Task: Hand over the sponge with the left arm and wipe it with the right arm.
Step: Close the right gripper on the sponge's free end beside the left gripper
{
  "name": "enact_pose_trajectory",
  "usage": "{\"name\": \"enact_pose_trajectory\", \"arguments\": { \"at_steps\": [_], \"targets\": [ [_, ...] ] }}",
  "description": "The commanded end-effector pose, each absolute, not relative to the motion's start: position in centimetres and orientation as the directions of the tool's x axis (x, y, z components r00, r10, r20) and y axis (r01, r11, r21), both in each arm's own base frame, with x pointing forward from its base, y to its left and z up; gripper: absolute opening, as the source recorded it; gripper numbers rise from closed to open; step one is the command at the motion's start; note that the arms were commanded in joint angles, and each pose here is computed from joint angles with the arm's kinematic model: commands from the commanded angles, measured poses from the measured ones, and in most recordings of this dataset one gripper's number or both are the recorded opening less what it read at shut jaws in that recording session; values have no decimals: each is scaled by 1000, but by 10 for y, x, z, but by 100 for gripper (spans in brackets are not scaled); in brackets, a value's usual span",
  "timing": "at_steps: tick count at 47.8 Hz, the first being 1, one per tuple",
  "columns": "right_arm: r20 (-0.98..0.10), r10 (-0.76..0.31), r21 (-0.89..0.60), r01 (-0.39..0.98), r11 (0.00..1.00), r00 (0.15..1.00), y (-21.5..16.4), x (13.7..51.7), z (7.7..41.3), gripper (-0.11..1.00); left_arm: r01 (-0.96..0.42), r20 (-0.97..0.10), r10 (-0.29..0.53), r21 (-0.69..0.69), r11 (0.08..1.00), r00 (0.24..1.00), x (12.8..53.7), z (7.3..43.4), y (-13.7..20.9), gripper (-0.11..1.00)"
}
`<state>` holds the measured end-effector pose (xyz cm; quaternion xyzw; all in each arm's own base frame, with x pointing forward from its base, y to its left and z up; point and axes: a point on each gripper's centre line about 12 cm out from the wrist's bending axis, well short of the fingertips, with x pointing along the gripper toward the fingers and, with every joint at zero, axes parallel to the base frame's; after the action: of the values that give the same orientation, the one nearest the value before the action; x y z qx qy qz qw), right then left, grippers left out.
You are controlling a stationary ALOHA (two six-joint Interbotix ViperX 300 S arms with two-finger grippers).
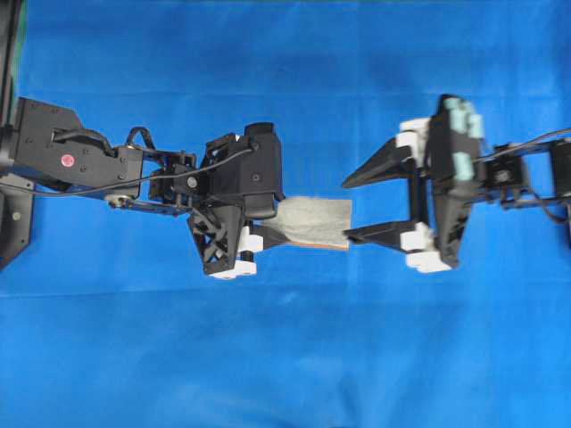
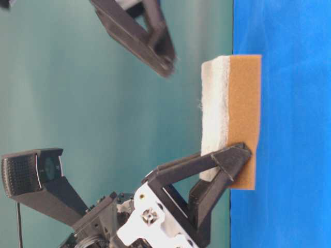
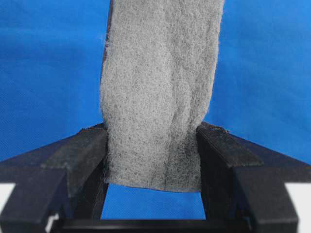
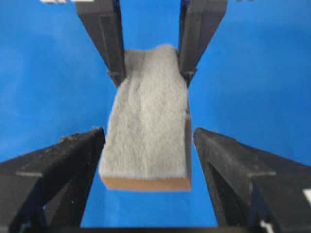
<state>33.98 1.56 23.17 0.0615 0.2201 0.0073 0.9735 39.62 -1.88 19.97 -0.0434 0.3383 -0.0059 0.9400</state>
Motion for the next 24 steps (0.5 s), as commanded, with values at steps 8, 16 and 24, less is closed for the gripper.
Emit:
{"name": "enact_pose_trajectory", "arguments": {
  "at_steps": [8, 16, 24],
  "targets": [
    [-462, 41, 122, 18, 992, 886, 17, 364, 230, 75, -27, -608, -32, -88, 996, 793, 396, 211, -14, 45],
    [-500, 38, 119, 25, 993, 865, 17, 373, 220, 75, -27, -609, -32, -87, 996, 792, 396, 211, -14, 45],
    [-538, 30, 116, 39, 992, 843, 13, 380, 207, 75, -26, -608, -31, -85, 996, 793, 396, 211, -14, 45]
  ]
}}
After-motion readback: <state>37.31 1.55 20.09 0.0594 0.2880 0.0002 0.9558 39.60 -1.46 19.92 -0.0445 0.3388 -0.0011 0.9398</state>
